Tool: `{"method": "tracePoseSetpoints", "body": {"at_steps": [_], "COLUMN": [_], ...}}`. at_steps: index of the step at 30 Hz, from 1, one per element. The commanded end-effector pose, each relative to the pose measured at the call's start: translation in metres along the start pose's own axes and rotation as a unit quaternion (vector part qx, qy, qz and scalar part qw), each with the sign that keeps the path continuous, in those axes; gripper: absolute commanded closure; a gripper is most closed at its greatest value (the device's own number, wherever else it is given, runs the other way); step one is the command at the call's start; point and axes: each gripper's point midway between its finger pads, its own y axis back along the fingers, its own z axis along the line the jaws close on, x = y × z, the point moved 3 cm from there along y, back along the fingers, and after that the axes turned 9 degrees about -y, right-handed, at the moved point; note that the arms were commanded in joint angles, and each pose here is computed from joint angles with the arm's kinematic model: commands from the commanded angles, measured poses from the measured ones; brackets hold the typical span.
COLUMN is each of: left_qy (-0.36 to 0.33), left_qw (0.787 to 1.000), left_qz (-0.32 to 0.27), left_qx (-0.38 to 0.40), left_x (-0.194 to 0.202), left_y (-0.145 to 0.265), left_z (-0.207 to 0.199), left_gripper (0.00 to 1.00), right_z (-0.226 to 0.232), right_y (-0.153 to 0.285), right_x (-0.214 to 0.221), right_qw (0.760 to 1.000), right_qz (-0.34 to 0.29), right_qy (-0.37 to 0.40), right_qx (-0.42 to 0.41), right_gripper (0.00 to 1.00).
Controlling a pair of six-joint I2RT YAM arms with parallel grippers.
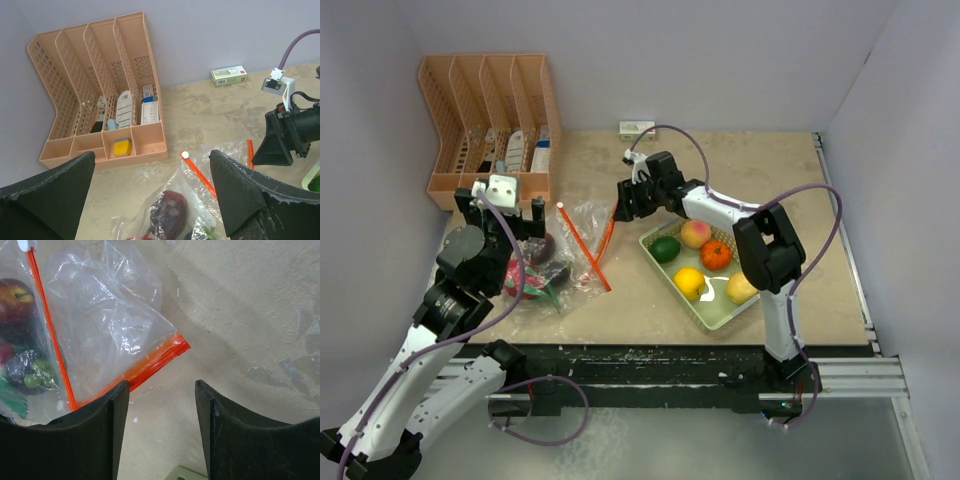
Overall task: Place the food in the zip-top bag and seal the zipper
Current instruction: Place the zipper food storage bag at the center of the board, then pick up the zipper food storage bag at the center of the board.
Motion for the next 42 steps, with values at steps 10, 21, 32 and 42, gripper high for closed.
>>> {"method": "tracePoseSetpoints", "body": {"at_steps": [10, 21, 32, 42], "left_qy": [0.011, 0.014, 0.014, 0.008], "left_qw": [1.0, 1.0, 1.0, 1.0], "left_qz": [-0.017, -0.016, -0.016, -0.015], "left_qx": [-0.012, -0.01, -0.012, -0.018], "left_x": [-0.005, -0.004, -0.002, -0.002], "left_y": [-0.001, -0.002, -0.001, 0.002], "left_z": [0.003, 0.002, 0.002, 0.006], "left_gripper": [0.01, 0.01, 0.01, 0.01], "right_z": [0.003, 0.007, -0.021, 0.013], "right_y": [-0.02, 0.016, -0.004, -0.014], "right_x": [0.008, 0.008, 0.029, 0.035], "right_qw": [1.0, 0.997, 0.993, 0.998], "right_qz": [0.009, 0.011, 0.049, 0.039], "right_qy": [0.018, 0.05, 0.025, 0.027], "right_qx": [-0.001, 0.058, 0.107, -0.033], "right_gripper": [0.42, 0.3, 0.25, 0.27]}}
